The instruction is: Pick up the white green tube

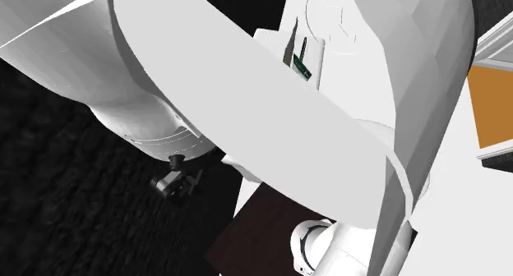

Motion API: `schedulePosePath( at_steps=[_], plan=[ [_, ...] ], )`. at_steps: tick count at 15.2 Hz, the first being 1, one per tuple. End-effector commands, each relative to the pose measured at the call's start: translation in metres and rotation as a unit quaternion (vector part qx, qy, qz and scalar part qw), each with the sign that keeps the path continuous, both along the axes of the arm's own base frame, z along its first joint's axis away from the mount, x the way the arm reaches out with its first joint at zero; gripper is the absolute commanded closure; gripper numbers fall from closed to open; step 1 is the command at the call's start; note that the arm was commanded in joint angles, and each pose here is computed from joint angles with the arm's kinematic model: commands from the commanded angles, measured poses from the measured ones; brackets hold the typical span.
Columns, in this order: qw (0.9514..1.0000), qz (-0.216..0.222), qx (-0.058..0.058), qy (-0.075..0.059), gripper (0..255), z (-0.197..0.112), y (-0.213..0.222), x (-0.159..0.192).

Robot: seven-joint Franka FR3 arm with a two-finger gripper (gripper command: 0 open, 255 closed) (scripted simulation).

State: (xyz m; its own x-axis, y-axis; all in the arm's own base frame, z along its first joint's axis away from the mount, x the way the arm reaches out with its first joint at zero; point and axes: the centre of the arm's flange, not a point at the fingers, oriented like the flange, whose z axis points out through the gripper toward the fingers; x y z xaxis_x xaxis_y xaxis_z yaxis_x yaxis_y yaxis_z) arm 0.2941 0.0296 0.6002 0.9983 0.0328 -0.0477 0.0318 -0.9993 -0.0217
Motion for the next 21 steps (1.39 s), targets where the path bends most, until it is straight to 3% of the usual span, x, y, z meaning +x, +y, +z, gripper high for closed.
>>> schedulePosePath(
  at_steps=[1, 11, 21],
  plan=[
    [1.0, 0.0, 0.0, 0.0, 0, 0.0, 0.0, 0.0],
    [0.9949, -0.087, 0.013, 0.051, 0, -0.034, -0.13, 0.047],
    [0.9795, -0.173, 0.026, 0.101, 0, -0.075, -0.265, 0.068]
  ],
)
